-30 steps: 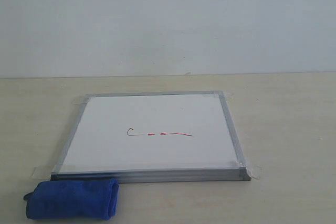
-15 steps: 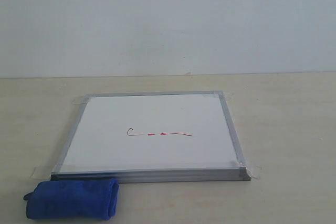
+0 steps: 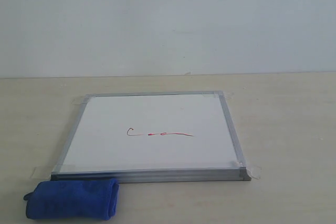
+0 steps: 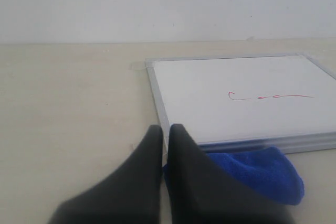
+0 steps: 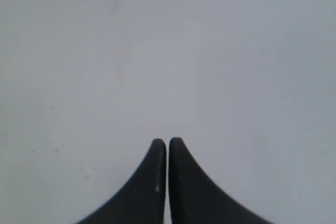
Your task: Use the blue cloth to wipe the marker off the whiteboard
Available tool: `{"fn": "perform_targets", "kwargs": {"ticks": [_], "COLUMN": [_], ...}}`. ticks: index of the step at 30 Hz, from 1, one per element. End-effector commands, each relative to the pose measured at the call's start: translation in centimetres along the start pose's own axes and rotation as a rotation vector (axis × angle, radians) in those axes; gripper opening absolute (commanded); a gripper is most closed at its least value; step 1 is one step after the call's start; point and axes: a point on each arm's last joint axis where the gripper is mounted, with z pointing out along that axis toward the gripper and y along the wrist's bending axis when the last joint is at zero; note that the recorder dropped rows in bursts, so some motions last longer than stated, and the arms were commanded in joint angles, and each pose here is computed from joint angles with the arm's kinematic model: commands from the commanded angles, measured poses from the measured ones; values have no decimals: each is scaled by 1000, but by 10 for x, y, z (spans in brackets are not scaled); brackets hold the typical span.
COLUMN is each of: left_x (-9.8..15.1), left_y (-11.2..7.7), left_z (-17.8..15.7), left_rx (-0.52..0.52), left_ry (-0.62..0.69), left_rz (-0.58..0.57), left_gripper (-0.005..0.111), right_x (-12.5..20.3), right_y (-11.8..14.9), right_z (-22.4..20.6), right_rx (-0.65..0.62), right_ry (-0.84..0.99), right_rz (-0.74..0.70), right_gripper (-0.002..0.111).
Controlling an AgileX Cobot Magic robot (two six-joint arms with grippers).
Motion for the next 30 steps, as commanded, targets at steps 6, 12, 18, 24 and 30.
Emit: {"fn": "perform_targets", "kwargs": {"ticks": [6,12,18,24,30], "left_x": [0,0,0,0,0], "left_y": [0,0,0,0,0], "left_z": [0,0,0,0,0], "left_rx": [5,5,5,5,5], "left_ry": [-8,-8,-8,-8,-8], "left_rz": [-3,-3,-3,-3,-3], "left_gripper": [4,4,4,4,4], "right_x": [18,64,92,102,103], "right_y": [37,30,20,17,17], "right_z": [80,103,116,119,119], "right_rx": [-679,-827,-702,-640,-641], "right_ry": [618,835,981,1053,1057], "right_rz": [177,408,691,806,803], "right_gripper": [1,1,1,1,1]}}
